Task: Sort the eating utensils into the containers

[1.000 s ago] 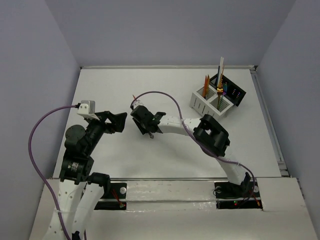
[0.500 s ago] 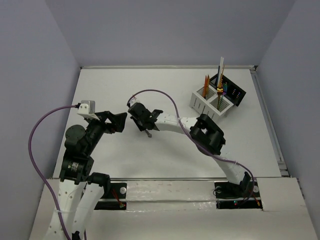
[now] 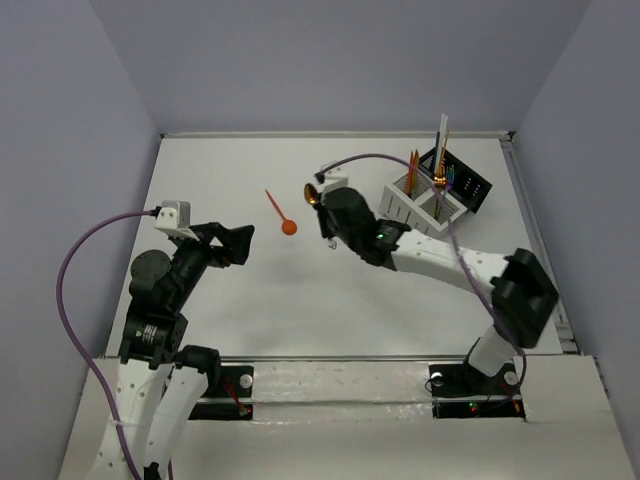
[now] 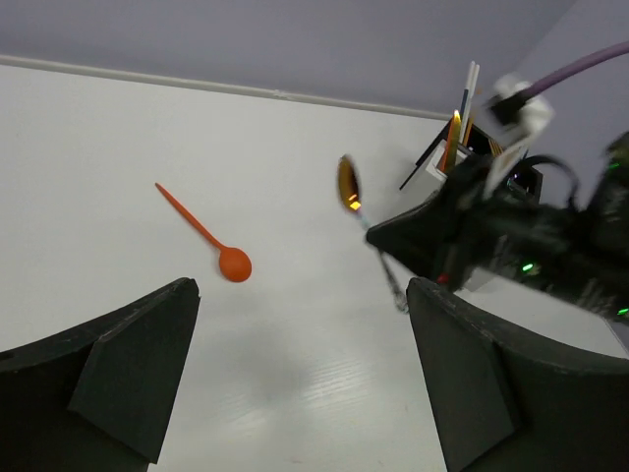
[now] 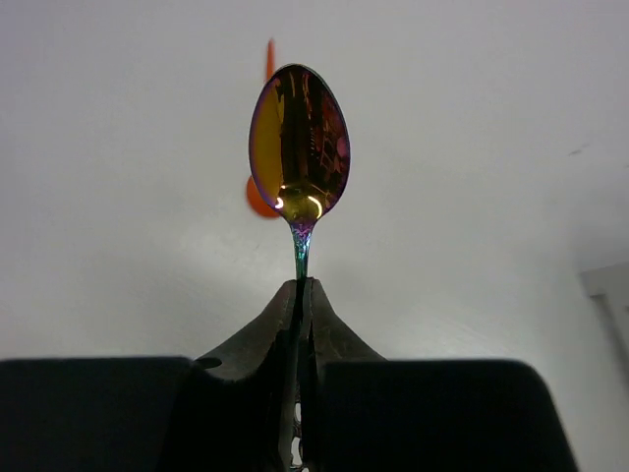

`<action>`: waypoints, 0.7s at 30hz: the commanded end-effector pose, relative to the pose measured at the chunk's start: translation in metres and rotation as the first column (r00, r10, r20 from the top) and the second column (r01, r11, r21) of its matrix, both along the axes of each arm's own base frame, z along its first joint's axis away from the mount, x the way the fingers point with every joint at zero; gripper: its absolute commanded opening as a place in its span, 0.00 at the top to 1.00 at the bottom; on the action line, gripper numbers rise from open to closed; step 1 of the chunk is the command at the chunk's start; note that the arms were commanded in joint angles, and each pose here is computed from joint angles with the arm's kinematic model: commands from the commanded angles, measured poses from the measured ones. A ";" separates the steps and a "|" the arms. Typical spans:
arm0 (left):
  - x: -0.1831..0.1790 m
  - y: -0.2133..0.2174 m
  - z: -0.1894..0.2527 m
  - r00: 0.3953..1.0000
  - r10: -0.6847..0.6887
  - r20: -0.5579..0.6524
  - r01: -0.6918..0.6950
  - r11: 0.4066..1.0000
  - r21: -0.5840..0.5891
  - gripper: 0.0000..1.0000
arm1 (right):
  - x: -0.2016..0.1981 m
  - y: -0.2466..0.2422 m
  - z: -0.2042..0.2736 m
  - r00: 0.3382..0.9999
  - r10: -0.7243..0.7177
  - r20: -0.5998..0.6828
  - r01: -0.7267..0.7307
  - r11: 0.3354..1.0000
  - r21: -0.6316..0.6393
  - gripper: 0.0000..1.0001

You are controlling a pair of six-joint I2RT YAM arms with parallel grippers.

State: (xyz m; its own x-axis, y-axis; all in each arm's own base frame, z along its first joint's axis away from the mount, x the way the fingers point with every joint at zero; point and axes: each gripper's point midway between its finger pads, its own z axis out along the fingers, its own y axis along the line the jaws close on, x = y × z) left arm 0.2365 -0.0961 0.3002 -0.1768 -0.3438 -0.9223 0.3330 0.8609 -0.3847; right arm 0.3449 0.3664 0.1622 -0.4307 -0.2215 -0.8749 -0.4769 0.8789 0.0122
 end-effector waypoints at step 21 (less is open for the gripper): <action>-0.007 -0.009 0.025 0.996 -0.043 0.081 0.043 0.999 -0.001 0.01 | 0.118 -0.442 0.161 0.221 -0.863 0.454 0.762 0.443 0.472 0.93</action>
State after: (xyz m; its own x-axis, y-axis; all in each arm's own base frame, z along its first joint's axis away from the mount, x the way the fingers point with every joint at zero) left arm 0.2333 -0.1027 0.3003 -0.1853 -0.3382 -0.9227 0.3572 0.8515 -0.3838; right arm 0.4509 -0.0603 0.2756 0.1257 0.1283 -0.9837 0.5470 0.8183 0.1766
